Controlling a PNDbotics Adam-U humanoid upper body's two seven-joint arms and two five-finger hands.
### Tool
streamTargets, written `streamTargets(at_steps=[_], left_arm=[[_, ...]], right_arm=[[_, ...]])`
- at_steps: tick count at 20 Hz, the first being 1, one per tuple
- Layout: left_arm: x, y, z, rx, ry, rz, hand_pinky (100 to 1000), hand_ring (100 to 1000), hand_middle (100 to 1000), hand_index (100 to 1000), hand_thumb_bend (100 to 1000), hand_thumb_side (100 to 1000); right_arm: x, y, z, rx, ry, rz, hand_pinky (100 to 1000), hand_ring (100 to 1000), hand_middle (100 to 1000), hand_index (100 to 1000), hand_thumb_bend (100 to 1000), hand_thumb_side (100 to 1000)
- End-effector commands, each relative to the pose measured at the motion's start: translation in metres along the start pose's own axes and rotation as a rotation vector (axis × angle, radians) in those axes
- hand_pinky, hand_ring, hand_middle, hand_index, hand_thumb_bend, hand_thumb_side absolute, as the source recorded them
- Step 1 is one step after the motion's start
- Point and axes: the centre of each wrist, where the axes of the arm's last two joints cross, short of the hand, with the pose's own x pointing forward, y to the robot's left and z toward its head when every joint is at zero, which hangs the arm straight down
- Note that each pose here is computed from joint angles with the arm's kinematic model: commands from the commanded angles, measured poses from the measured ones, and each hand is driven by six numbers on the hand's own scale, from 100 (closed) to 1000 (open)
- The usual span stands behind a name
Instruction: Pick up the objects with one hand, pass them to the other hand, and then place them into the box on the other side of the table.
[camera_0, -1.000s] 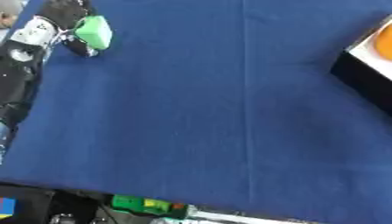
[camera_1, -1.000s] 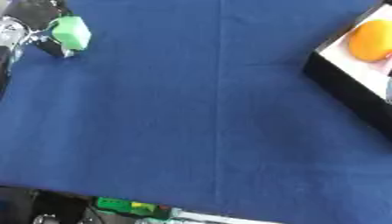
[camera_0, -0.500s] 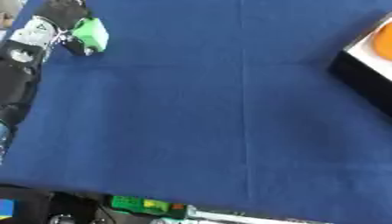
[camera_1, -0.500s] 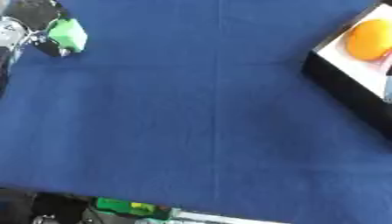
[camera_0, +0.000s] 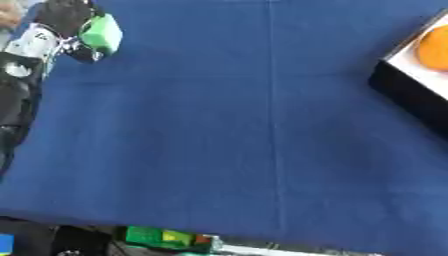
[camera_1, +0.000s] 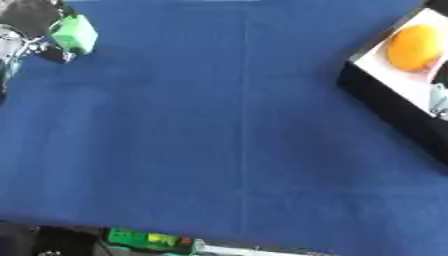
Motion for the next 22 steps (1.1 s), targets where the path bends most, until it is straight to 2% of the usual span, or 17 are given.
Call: streamTargets(at_steps=[1, 5, 9, 12, 14, 15, 16, 17, 18, 22], left_arm=[[-0.013, 0.028, -0.002, 0.099, -0.023, 0.040, 650, 450, 417, 487, 208, 223], [-0.004, 0.047, 0.001, 0.174, -0.103, 0.173, 656, 433, 397, 467, 100, 193], [0.014, 0.064, 0.008, 0.216, -0.175, 0.346, 652, 409, 370, 440, 100, 200], [0.038, 0.075, 0.015, 0.216, -0.252, 0.488, 646, 391, 351, 421, 100, 249], [0.056, 0.082, 0.019, 0.207, -0.320, 0.583, 641, 381, 341, 411, 100, 250], [0.066, 0.086, 0.021, 0.200, -0.363, 0.628, 641, 378, 338, 408, 100, 251], [0.076, 0.089, 0.024, 0.192, -0.404, 0.672, 639, 373, 334, 403, 100, 252], [0.082, 0.092, 0.026, 0.183, -0.437, 0.710, 639, 373, 334, 403, 100, 252], [0.092, 0.095, 0.029, 0.169, -0.481, 0.756, 634, 365, 327, 396, 100, 255], [0.129, 0.102, 0.034, 0.091, -0.635, 0.953, 627, 353, 315, 383, 100, 260]], right_arm=[[0.004, -0.006, -0.007, 0.005, -0.052, 0.007, 815, 766, 768, 980, 100, 100], [0.009, -0.005, -0.010, 0.059, -0.108, 0.007, 818, 772, 777, 978, 100, 100], [0.015, -0.002, -0.012, 0.126, -0.181, -0.005, 824, 786, 807, 981, 100, 100], [0.023, 0.001, -0.016, 0.167, -0.247, -0.018, 835, 813, 842, 988, 100, 100], [0.030, 0.003, -0.020, 0.189, -0.296, -0.025, 857, 856, 887, 1000, 100, 100], [0.033, 0.004, -0.023, 0.198, -0.325, -0.029, 870, 876, 907, 1000, 134, 100], [0.036, 0.004, -0.025, 0.206, -0.355, -0.030, 892, 904, 934, 1000, 215, 100], [0.039, 0.005, -0.027, 0.212, -0.378, -0.029, 892, 904, 934, 1000, 215, 100], [0.042, 0.005, -0.030, 0.214, -0.413, -0.028, 941, 959, 980, 1000, 306, 100], [0.056, 0.006, -0.043, 0.198, -0.531, -0.027, 989, 1000, 1000, 1000, 322, 100]])
